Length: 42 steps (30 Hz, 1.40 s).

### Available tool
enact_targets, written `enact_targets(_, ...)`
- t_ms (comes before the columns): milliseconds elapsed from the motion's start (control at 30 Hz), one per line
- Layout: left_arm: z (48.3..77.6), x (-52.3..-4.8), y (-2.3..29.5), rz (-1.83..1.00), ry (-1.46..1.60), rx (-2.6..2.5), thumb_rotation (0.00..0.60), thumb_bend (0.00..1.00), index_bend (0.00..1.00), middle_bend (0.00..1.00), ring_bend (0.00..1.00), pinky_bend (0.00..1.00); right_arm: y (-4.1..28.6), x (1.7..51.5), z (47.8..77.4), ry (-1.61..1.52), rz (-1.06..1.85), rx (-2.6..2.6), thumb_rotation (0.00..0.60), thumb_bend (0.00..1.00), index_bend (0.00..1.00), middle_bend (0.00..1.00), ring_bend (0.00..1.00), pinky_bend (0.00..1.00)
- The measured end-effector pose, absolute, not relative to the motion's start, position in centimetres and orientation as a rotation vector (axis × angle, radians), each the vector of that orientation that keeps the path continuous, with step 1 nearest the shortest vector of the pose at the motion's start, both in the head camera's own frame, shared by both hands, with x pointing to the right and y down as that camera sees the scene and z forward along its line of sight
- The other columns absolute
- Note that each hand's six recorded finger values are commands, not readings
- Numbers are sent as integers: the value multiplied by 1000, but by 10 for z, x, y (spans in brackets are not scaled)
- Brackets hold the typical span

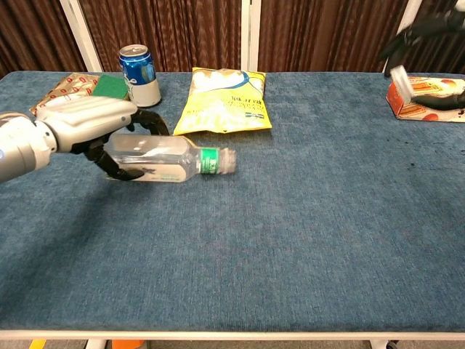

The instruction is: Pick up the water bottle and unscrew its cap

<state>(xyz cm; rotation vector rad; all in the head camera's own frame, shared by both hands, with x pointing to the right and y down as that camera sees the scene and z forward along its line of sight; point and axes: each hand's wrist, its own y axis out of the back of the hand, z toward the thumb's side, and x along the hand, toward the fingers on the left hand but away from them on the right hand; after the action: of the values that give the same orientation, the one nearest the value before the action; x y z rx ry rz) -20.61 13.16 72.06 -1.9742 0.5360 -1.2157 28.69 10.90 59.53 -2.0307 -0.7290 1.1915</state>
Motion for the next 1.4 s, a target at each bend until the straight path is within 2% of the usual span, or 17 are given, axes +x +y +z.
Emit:
enact_targets(200,697,-220,130,-1210,619,-1970,600,173,100,140,56,184,117,282,623,-613,1246,-2038,600,349,471,147,0,0)
enact_targets(433,657,-275,114,-1194,841,-1914,600,173,100,139,56,170,118,273,658,-523,1279,-2010,600,348,397,119,0,0)
enact_targets(667,635,-331,114,-1235,981,-1856,600,171,100,139,56,168,116,259,695,-422,1290,-1937,600,345,340,106,0,0)
enact_targets(767,628,-352,115,-1263,1023,-1821,600,171,100,140,56,165,115,252,707,-392,1292,-1910,600,344,239,90,0,0)
enact_targets(867,624,-370,120,-1297,1034,-1791,600,171,100,140,56,165,115,250,712,-369,1296,-1890,600,345,79,78,0,0)
enact_targets(1000,621,-397,123,-1364,1041,-1703,600,171,101,140,56,165,113,258,708,-386,1304,-1851,600,346,32,75,0,0)
enact_targets(1133,610,-434,129,-1432,1101,-1601,600,171,108,141,56,162,110,278,689,-479,1315,-1797,600,348,28,77,0,0)
enact_targets(1300,594,-467,147,-1459,1088,-1533,600,171,123,142,57,143,109,330,645,-692,1341,-1672,600,349,27,74,0,0)
enact_targets(1400,585,-476,159,-1448,1080,-1515,600,171,126,142,56,125,119,366,613,-824,1356,-1588,600,352,27,56,0,0)
